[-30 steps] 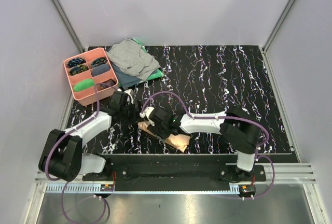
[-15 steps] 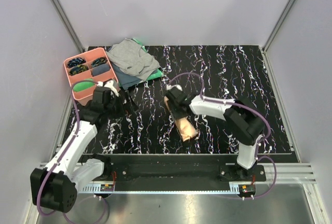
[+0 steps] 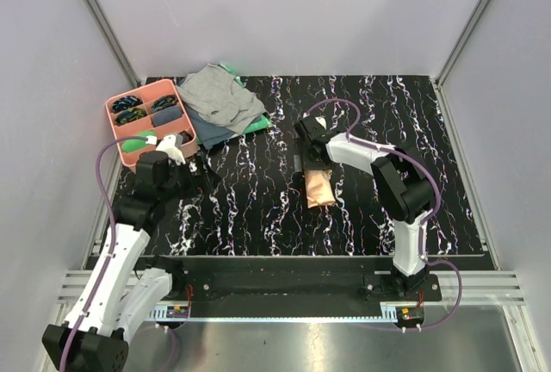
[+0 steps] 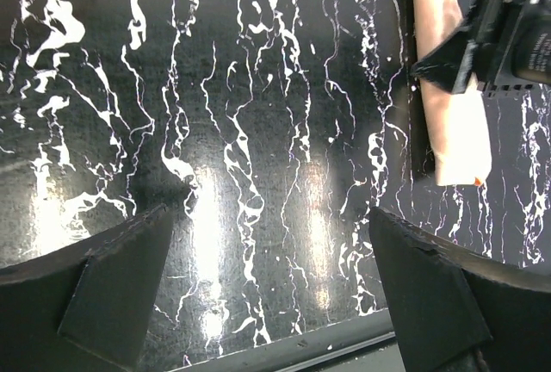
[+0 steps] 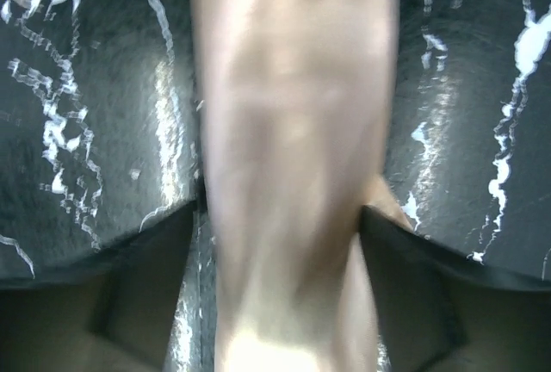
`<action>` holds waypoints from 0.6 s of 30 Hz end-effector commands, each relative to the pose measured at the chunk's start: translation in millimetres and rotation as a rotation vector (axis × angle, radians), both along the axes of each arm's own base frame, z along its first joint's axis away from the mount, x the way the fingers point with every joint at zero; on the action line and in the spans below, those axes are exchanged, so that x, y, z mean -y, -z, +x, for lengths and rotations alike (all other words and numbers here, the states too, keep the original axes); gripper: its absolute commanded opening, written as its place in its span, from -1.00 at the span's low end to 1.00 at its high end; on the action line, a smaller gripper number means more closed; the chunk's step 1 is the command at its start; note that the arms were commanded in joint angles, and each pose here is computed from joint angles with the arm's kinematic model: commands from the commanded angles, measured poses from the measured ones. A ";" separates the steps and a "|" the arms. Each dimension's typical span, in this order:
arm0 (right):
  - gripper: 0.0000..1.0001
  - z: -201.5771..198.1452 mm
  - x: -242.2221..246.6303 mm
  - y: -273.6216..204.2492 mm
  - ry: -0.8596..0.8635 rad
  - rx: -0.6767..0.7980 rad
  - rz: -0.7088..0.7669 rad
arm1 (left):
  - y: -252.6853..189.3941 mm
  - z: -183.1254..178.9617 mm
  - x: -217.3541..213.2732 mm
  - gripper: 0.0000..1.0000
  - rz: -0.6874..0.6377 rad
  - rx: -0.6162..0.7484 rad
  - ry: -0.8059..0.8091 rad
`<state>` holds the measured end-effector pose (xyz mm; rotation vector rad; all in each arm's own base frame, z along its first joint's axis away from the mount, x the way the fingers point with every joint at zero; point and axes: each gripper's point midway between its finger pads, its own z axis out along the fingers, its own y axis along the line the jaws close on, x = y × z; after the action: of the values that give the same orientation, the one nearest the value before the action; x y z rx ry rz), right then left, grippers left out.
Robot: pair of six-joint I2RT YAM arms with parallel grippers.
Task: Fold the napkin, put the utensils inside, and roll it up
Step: Roll the napkin with the utensil
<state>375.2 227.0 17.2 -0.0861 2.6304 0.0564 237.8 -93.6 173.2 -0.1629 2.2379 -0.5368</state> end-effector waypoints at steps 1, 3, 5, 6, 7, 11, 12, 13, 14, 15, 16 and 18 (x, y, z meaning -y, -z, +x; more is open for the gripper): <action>0.81 -7.6 -6.2 -26.7 -0.042 -0.001 0.046 | -13.7 0.0 -3.1 0.97 0.021 0.081 0.019; 0.92 -7.5 -11.6 -60.4 -0.076 0.063 0.106 | -18.9 -2.1 -4.3 0.97 0.029 0.115 0.025; 0.96 -6.2 -16.6 -88.4 -0.104 0.131 0.160 | -24.0 -3.5 -3.5 0.97 0.029 0.144 0.039; 0.98 -10.2 -15.0 -114.8 -0.120 0.194 0.198 | -30.7 -5.3 -4.0 0.97 0.028 0.176 0.040; 0.99 -7.3 -15.5 -132.0 -0.135 0.259 0.221 | -35.4 -5.7 -3.8 0.97 0.024 0.199 0.041; 0.99 -22.8 -0.1 -191.1 -0.174 0.496 0.302 | -53.6 -11.6 -5.6 0.97 0.014 0.295 0.036; 0.99 -36.5 11.5 -195.7 -0.178 0.542 0.310 | -57.1 -14.5 -7.4 0.97 0.011 0.320 0.027; 1.00 -36.1 17.5 -204.8 -0.170 0.610 0.311 | -60.0 -15.5 -8.2 0.97 0.006 0.337 0.020; 1.00 -40.2 23.6 -206.8 -0.164 0.639 0.310 | -64.4 -17.8 -9.4 0.97 0.003 0.361 0.014; 1.00 -50.6 32.6 -201.9 -0.162 0.653 0.305 | -65.1 -19.1 -9.2 0.97 -0.003 0.367 0.013; 1.00 -53.6 37.6 -201.4 -0.159 0.665 0.295 | -68.1 -20.1 -8.5 0.97 -0.007 0.382 0.017; 0.99 -63.8 48.2 -194.2 -0.141 0.671 0.288 | -71.1 -22.0 -10.6 0.97 -0.010 0.399 0.005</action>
<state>315.3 195.5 230.6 -0.1581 1.9532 0.4599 211.5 -86.6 230.5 -0.0490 1.9286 -0.5458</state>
